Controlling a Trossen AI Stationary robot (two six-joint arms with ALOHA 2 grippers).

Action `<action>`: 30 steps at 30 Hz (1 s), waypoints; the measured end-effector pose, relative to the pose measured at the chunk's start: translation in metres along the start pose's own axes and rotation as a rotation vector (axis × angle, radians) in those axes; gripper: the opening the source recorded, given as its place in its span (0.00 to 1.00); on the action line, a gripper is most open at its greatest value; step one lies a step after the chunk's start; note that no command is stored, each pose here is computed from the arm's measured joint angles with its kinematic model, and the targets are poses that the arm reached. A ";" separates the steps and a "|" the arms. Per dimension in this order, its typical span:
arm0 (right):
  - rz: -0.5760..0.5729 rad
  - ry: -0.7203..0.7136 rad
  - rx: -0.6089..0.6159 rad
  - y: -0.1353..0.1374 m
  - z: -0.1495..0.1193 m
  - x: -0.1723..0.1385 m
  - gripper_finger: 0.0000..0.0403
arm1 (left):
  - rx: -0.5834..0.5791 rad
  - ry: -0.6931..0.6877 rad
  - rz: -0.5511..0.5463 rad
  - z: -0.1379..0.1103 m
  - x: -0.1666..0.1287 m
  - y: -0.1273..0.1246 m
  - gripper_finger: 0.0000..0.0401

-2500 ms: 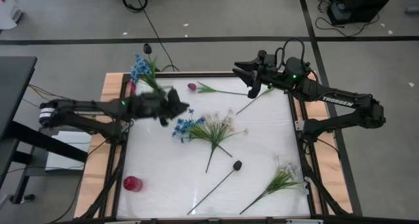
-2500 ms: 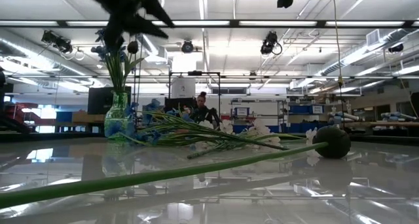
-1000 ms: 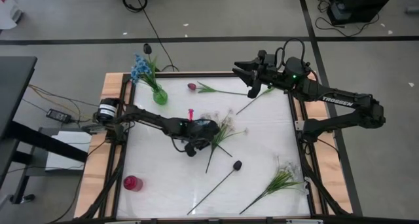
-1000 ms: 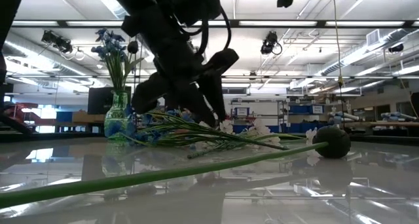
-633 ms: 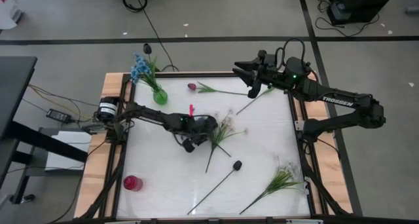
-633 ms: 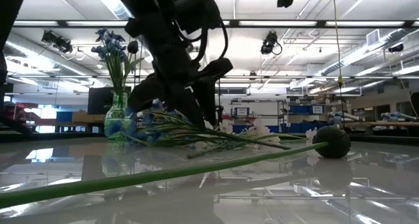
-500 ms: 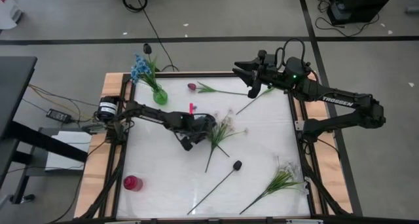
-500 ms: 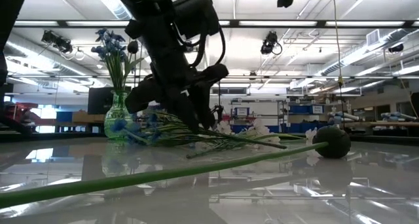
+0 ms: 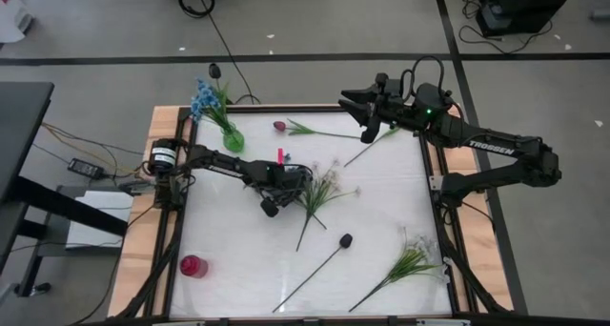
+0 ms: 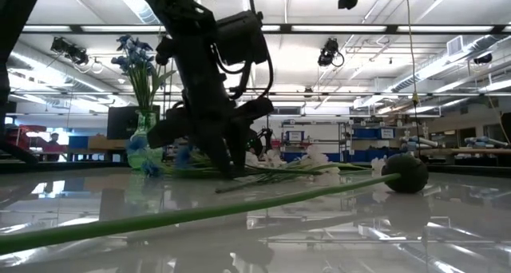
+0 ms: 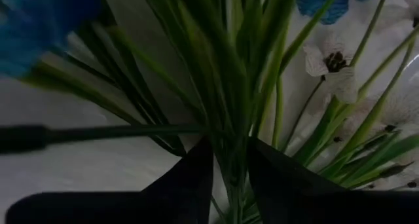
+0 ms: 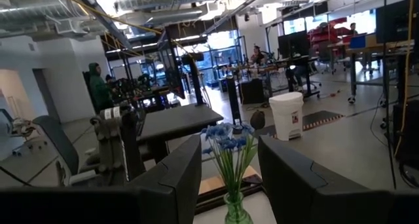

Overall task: Sort flowers into vase by color
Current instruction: Put the blue flowers into the green vase

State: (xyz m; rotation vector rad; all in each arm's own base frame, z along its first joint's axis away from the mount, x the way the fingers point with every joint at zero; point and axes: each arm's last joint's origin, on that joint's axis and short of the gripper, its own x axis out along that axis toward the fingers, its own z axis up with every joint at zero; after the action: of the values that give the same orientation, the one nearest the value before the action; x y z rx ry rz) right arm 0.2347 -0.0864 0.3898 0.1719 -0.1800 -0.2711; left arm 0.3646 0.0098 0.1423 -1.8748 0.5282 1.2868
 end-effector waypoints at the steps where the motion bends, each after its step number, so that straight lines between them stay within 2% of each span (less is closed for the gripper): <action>1: 0.000 0.000 0.000 0.000 0.000 0.000 0.40 | 0.000 0.000 0.001 0.000 0.000 0.000 0.23; 7: 0.003 0.000 0.000 0.000 0.000 0.000 0.40 | 0.034 0.005 -0.003 0.000 -0.002 0.000 0.05; 9: 0.003 0.000 0.000 0.000 0.000 0.000 0.40 | 0.052 0.009 -0.010 0.000 -0.005 -0.001 0.03; 17: 0.003 0.001 0.000 0.000 0.000 0.000 0.40 | 0.139 0.025 -0.042 -0.002 -0.024 -0.002 0.03; 22: 0.003 0.000 0.000 0.000 0.000 0.000 0.40 | 0.238 0.049 -0.082 -0.007 -0.044 -0.003 0.03; 26: 0.003 0.000 0.000 0.000 0.000 0.000 0.40 | 0.324 0.074 -0.146 -0.008 -0.058 -0.008 0.03; 30: 0.003 0.000 0.000 0.000 0.000 0.000 0.40 | 0.362 0.109 -0.240 -0.007 -0.071 -0.018 0.03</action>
State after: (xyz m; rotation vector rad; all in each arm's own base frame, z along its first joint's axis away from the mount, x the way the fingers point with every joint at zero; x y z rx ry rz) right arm 0.2347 -0.0863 0.3899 0.1714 -0.1802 -0.2678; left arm 0.3528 0.0088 0.2151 -1.6509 0.5347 0.8716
